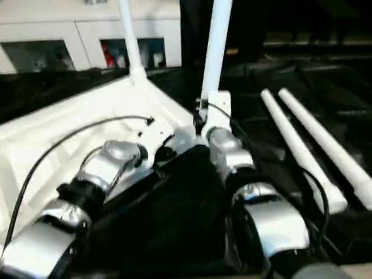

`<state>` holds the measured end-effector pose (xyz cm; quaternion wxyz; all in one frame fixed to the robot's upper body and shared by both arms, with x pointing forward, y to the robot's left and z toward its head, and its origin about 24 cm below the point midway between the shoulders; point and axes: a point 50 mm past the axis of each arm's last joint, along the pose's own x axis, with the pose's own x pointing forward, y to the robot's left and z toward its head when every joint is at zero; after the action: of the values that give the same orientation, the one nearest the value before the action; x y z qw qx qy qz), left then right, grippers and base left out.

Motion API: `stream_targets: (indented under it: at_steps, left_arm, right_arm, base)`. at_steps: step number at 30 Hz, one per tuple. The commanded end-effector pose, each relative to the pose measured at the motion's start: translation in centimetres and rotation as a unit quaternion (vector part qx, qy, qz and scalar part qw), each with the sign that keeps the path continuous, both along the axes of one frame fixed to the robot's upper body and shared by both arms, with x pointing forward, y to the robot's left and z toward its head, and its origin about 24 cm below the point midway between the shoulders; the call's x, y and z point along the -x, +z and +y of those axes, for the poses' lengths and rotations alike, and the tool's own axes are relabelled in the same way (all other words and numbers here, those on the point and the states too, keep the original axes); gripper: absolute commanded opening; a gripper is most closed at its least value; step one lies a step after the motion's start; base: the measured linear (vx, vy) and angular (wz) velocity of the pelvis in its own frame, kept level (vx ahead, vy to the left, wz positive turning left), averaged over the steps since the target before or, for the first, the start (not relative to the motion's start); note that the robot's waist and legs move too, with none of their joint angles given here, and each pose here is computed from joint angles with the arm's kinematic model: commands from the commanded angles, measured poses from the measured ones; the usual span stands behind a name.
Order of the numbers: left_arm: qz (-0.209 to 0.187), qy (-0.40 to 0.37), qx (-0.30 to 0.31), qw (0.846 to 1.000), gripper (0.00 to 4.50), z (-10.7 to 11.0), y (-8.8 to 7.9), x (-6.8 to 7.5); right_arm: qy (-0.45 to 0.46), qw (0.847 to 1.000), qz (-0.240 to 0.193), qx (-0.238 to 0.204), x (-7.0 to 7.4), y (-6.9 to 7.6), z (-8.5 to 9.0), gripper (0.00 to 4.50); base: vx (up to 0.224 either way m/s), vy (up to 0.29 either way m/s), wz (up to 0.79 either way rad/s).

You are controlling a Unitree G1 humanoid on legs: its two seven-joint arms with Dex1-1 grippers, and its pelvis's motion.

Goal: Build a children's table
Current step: Rotate leg to tighten

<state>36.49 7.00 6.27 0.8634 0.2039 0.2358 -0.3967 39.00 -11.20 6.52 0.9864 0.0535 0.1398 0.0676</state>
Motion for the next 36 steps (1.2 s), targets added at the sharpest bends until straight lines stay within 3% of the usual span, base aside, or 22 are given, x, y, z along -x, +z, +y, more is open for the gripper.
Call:
stream_targets:
  at_steps: [1, 7, 13, 15, 17, 20, 25, 31, 36]
  left_arm:
    - [-0.017, -0.02, -0.004, 1.0, 0.0, 0.3, 0.5, -0.2]
    - [-0.025, -0.048, 0.003, 0.999, 0.0, 0.4, 0.7, 0.1]
    - [-0.035, -0.111, 0.014, 0.993, 0.0, 1.1, 0.6, 1.1]
    - [-0.041, -0.132, 0.02, 0.99, 0.0, 1.2, 0.7, 1.4]
    - [-0.049, -0.194, 0.031, 0.979, 0.0, 1.7, 0.8, 2.7]
    - [-0.047, -0.227, 0.032, 0.972, 0.0, 2.4, 0.9, 3.7]
    - [-0.046, -0.25, 0.034, 0.967, 0.0, 3.0, 1.1, 4.5]
    - [-0.035, -0.281, 0.04, 0.958, 0.0, 3.9, 1.6, 5.5]
    - [-0.03, -0.275, 0.037, 0.96, 0.0, 4.5, 1.7, 5.5]
  right_arm:
    - [0.041, 0.999, -0.023, -0.009, -0.1, 0.7, 0.1, 3.33]
    - [0.102, 0.993, -0.063, -0.011, -0.2, 1.8, -0.2, 3.92]
    - [0.237, 0.967, -0.091, 0.022, 1.7, 2.1, -2.7, 4.4]
    - [0.27, 0.958, -0.091, 0.026, 2.4, 2.0, -3.3, 4.4]
    - [0.342, 0.934, -0.091, 0.044, 4.5, 1.9, -5.3, 4.4]
    - [0.377, 0.92, -0.091, 0.055, 6.0, 2.1, -6.5, 4.4]
    - [0.395, 0.913, -0.085, 0.062, 7.0, 2.1, -7.1, 4.4]
    - [0.456, 0.884, -0.039, 0.098, 8.8, 0.8, -7.6, 4.4]
    - [0.459, 0.882, -0.035, 0.098, 9.1, 0.9, -7.8, 4.4]
  base:
    - [0.0, 0.0, 0.0]
    - [0.028, -0.007, 0.01]
    - [0.08, -0.024, 0.07]
    - [0.054, -0.008, 0.02]
    - [0.0, 0.0, 0.0]
    - [0.0, 0.0, 0.0]
    - [-0.021, -0.001, 0.0]
    - [0.0, 0.0, 0.0]
    - [0.0, 0.0, 0.0]
